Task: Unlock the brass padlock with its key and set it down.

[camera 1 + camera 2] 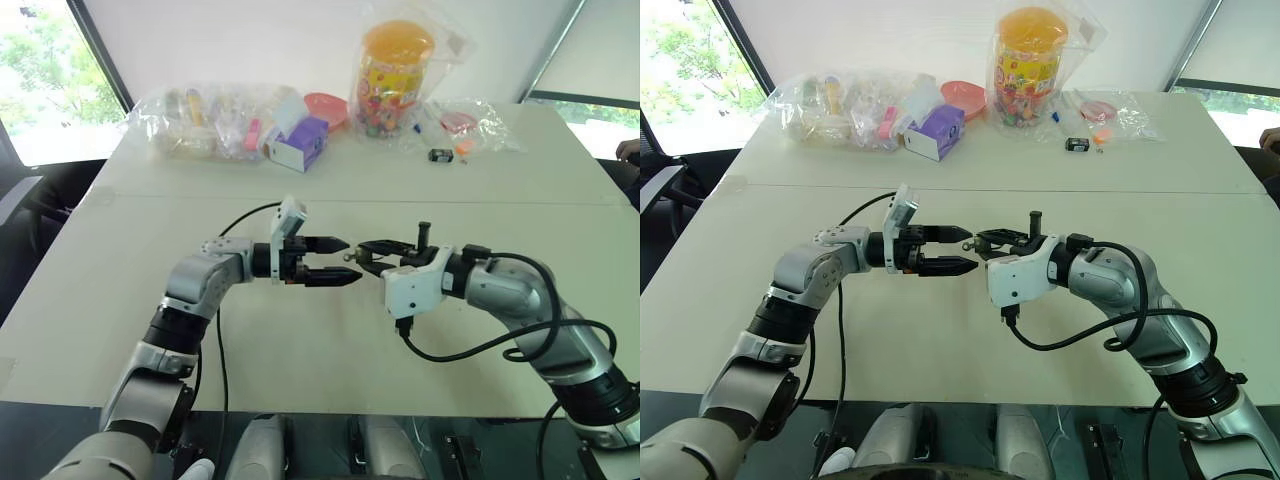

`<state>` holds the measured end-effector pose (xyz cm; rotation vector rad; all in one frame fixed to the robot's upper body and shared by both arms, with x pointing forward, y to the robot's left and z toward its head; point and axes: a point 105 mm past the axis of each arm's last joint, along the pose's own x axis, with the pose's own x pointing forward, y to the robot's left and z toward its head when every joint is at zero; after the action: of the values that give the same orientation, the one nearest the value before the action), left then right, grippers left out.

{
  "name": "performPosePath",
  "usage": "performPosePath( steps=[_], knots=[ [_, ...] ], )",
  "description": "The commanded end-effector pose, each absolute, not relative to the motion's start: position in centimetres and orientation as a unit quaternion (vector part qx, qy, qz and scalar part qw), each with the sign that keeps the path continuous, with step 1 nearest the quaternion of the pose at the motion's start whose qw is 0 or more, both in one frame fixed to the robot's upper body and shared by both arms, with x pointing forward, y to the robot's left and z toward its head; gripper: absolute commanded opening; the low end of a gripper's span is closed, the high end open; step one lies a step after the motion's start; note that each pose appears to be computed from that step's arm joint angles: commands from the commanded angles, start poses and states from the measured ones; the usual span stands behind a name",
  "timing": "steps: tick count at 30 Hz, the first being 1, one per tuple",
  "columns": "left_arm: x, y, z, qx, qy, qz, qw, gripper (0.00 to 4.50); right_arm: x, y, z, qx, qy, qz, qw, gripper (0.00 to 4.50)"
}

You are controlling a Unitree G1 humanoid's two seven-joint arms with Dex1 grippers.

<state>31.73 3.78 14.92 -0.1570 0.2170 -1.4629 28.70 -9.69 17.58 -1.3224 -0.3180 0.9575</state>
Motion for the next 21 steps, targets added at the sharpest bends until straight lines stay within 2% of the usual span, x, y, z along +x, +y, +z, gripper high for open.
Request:
performPosePath(
  steps=[1, 7, 21],
  knots=[
    [31.93, 3.59, 16.54, -0.06, 0.067, -0.673, 0.734, 3.2, 28.22, -9.38, 18.85, -0.597, -0.164, 0.414, 0.667, 0.7],
    [31.88, 4.14, 16.91, -0.062, 0.061, -0.67, 0.737, 0.04, 28.18, -9.54, 18.52, -0.597, -0.157, 0.418, 0.666, 0.7],
    [31.63, 3.67, 17.05, -0.033, 0.046, -0.674, 0.737, 0.04, 27.82, -9.18, 17.95, -0.598, -0.146, 0.44, 0.654, 0.7]
  ],
)
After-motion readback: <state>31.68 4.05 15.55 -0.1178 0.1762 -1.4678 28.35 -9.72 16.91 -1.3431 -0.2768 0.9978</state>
